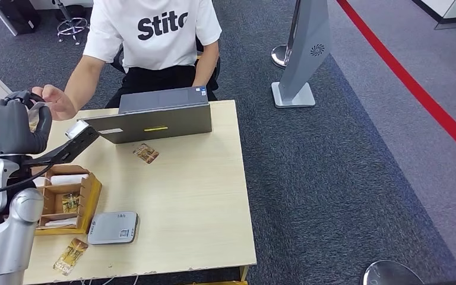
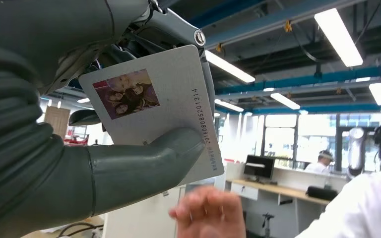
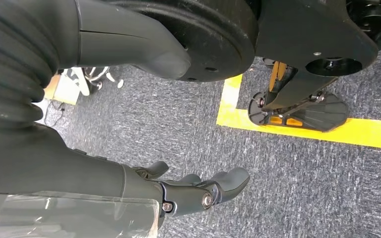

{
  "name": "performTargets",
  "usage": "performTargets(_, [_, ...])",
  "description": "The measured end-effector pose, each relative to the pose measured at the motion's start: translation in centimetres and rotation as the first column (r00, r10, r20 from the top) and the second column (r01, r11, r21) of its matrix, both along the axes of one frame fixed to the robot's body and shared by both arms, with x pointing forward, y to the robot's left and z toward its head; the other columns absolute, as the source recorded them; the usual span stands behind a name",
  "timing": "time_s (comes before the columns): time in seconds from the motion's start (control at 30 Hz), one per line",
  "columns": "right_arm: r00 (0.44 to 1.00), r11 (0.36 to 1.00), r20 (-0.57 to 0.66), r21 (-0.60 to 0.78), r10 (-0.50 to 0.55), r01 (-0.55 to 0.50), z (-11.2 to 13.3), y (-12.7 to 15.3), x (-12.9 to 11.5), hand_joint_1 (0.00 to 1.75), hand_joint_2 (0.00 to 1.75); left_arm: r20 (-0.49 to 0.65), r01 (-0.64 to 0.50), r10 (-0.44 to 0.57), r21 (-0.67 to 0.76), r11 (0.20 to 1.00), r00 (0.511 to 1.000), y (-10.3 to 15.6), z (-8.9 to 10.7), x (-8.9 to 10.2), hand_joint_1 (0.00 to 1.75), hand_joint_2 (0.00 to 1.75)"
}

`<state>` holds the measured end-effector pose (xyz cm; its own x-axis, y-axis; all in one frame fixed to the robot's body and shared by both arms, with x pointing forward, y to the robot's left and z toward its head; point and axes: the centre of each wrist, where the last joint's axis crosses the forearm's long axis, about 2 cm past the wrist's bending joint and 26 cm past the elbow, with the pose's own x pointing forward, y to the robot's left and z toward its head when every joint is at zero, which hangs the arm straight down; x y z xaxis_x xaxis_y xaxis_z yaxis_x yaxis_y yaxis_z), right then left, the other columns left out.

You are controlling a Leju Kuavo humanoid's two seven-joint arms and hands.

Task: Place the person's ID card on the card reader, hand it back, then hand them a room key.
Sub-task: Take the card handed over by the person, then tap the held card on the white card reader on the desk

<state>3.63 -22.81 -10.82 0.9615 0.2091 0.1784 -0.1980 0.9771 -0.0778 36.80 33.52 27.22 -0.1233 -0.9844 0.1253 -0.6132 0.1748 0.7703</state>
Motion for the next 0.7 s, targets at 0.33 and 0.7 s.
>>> performTargets(0.33, [1.000, 1.000, -0.017, -0.002, -0.017, 0.017, 0.1, 0.4, 0.0, 0.00, 1.75, 0.102, 0.143, -0.137, -0.051, 0.988, 0.985, -3.0, -4.7, -6.3, 1.75, 1.75])
performTargets(0.7, [0.999, 0.999, -0.003, 0.003, -0.033, 0.033, 0.1, 0.5, -0.1, 0.00, 1.75, -0.020, 0.181, -0.190, -0.222, 0.958, 0.982, -5.2, -10.1, -12.0, 1.75, 1.75])
